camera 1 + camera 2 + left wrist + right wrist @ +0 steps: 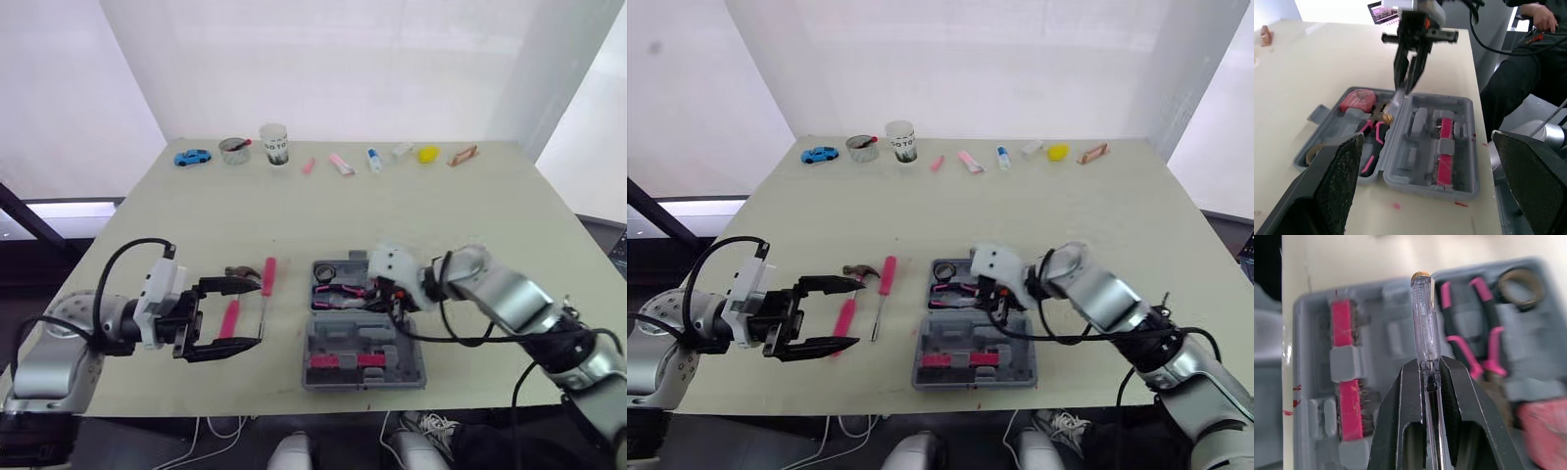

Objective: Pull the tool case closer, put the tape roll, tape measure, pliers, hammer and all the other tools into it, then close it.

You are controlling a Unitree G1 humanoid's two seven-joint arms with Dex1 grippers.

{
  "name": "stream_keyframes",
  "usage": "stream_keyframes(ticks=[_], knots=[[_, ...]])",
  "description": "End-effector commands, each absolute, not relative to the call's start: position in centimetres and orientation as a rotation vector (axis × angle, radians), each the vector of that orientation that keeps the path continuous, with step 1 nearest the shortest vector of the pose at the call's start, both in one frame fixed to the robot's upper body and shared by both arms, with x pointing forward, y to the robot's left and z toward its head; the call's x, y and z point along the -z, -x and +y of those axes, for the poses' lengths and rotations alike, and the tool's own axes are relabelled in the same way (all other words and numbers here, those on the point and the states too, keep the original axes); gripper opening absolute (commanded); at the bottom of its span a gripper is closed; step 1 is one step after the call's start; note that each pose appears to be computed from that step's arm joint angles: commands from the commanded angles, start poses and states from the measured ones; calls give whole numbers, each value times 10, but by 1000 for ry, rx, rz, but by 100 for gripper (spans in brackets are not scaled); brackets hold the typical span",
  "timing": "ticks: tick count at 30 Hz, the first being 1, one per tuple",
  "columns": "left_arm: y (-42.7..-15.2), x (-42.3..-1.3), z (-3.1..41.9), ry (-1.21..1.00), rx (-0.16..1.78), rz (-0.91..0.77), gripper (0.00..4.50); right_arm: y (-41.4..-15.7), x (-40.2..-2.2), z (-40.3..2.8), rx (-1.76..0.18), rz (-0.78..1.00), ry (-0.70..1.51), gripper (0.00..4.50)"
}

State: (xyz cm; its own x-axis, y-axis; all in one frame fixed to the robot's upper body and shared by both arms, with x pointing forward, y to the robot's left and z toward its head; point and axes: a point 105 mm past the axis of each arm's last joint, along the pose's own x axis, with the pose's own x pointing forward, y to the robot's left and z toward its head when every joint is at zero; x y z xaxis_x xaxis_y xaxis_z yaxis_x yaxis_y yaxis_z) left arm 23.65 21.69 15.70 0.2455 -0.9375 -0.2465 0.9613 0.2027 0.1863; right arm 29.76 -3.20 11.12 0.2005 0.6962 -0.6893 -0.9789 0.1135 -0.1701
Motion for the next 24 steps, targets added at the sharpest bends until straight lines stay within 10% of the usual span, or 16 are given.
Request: stream_keyframes(ticks=[1,24], knots=[[-233,-159,231,-390,1297,104,450,-303,-109,-23,-1275,491,790,6],[-234,-159,231,-392,1322,133,450,-302,-75,7,-1298,499,838,48]])
